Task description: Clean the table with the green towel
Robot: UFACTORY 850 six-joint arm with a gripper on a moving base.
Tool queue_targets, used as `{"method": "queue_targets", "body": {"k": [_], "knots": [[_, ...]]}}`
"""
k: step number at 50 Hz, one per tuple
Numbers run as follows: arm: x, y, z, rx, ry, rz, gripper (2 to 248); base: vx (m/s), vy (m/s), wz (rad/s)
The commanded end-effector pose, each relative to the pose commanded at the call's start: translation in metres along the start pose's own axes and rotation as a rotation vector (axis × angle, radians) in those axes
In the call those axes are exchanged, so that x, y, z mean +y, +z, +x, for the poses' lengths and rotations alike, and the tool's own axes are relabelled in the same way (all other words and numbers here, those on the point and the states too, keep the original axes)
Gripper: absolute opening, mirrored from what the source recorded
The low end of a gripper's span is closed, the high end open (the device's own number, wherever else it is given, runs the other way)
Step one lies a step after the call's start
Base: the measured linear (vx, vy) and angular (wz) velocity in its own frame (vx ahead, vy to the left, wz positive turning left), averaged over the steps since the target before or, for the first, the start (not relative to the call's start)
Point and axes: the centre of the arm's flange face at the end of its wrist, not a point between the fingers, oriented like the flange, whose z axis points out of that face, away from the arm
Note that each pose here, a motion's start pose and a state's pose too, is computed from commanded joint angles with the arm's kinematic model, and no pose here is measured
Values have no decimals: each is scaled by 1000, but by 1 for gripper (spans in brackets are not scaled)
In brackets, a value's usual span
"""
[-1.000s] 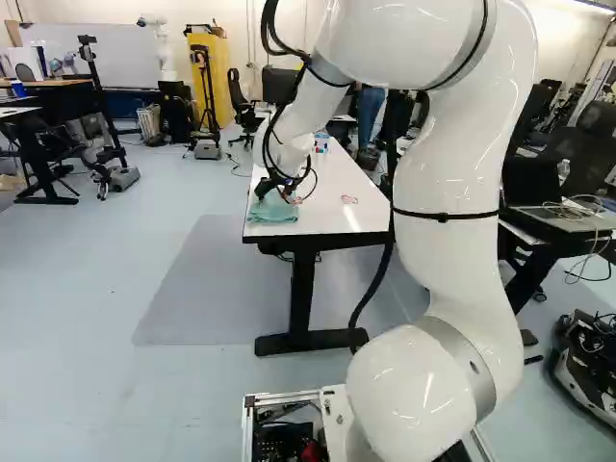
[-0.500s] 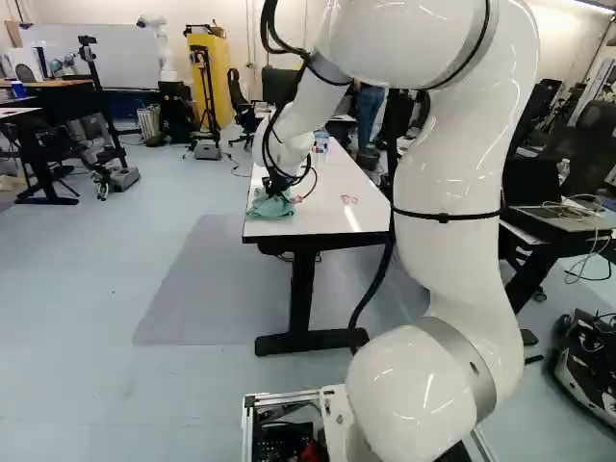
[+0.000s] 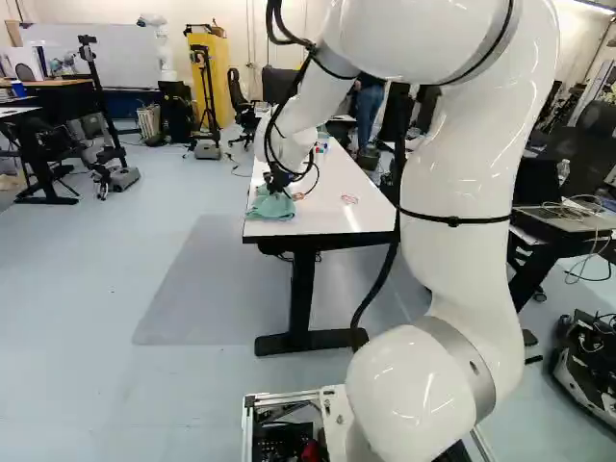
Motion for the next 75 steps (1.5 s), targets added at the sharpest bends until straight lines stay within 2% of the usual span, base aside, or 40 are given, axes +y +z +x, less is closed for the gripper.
{"method": "queue_targets", "body": {"k": [13, 28, 75], "knots": [[12, -16, 7, 27, 16, -14, 32, 0, 0, 0], [34, -35, 13, 58, 45, -40, 32, 0, 0, 0], [110, -50, -5, 53, 150, -134, 32, 0, 0, 0]]}}
